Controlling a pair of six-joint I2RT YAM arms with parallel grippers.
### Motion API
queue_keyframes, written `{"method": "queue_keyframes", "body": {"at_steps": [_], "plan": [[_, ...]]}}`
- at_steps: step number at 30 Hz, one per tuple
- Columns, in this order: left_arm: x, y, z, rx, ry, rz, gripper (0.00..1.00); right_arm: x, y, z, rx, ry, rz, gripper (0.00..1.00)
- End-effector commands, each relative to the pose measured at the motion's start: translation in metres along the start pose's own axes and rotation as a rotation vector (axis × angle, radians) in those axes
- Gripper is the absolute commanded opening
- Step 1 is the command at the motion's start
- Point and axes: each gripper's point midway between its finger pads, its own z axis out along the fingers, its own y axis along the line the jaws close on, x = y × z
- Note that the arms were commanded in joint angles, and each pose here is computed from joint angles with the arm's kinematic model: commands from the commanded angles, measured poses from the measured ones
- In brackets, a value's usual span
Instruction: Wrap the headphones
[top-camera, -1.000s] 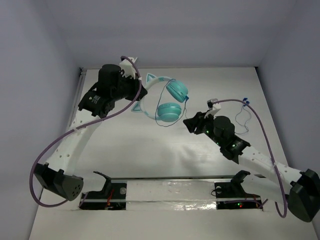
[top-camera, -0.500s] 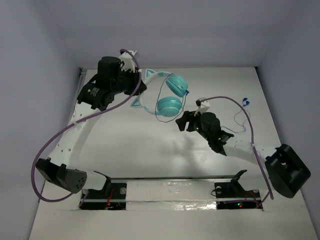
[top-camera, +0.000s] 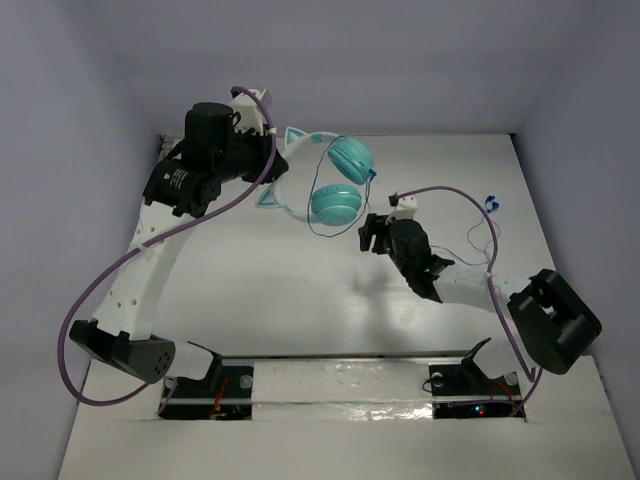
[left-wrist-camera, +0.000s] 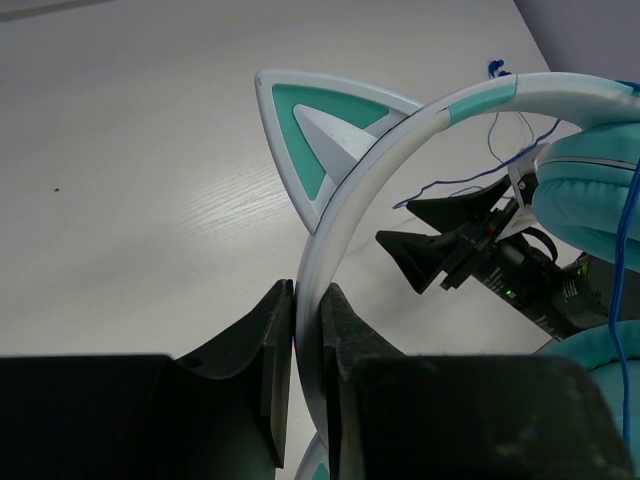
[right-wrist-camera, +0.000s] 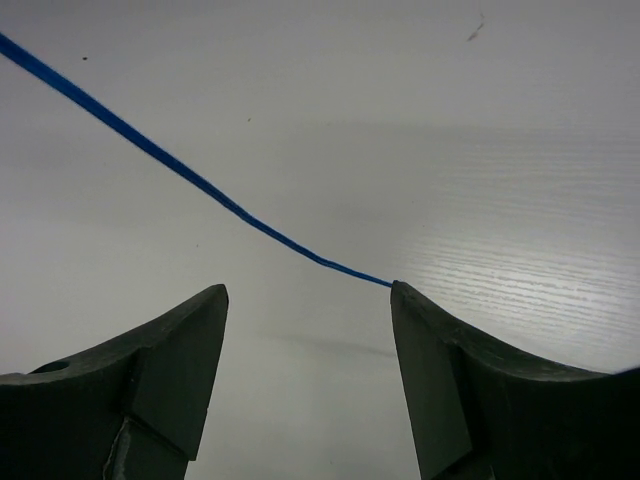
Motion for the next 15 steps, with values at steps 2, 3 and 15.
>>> {"method": "queue_keyframes", "body": {"at_steps": [2,3,15], "plan": [[-0.035,-0.017,-0.025,0.041,-0.112,0.005,0.00,-0.033,0.002,0.011,0.023,-0.107,-0.011,0.72],[-0.036,-0.018,-0.025,0.044,-0.113,0.004,0.00,-0.037,0.004,0.015,0.027,-0.111,-0.024,0.71],[-0.055,-0.021,-0.041,0.034,-0.146,0.020,0.00,-0.013,0.023,0.030,-0.092,0.001,-0.033,0.44]]}}
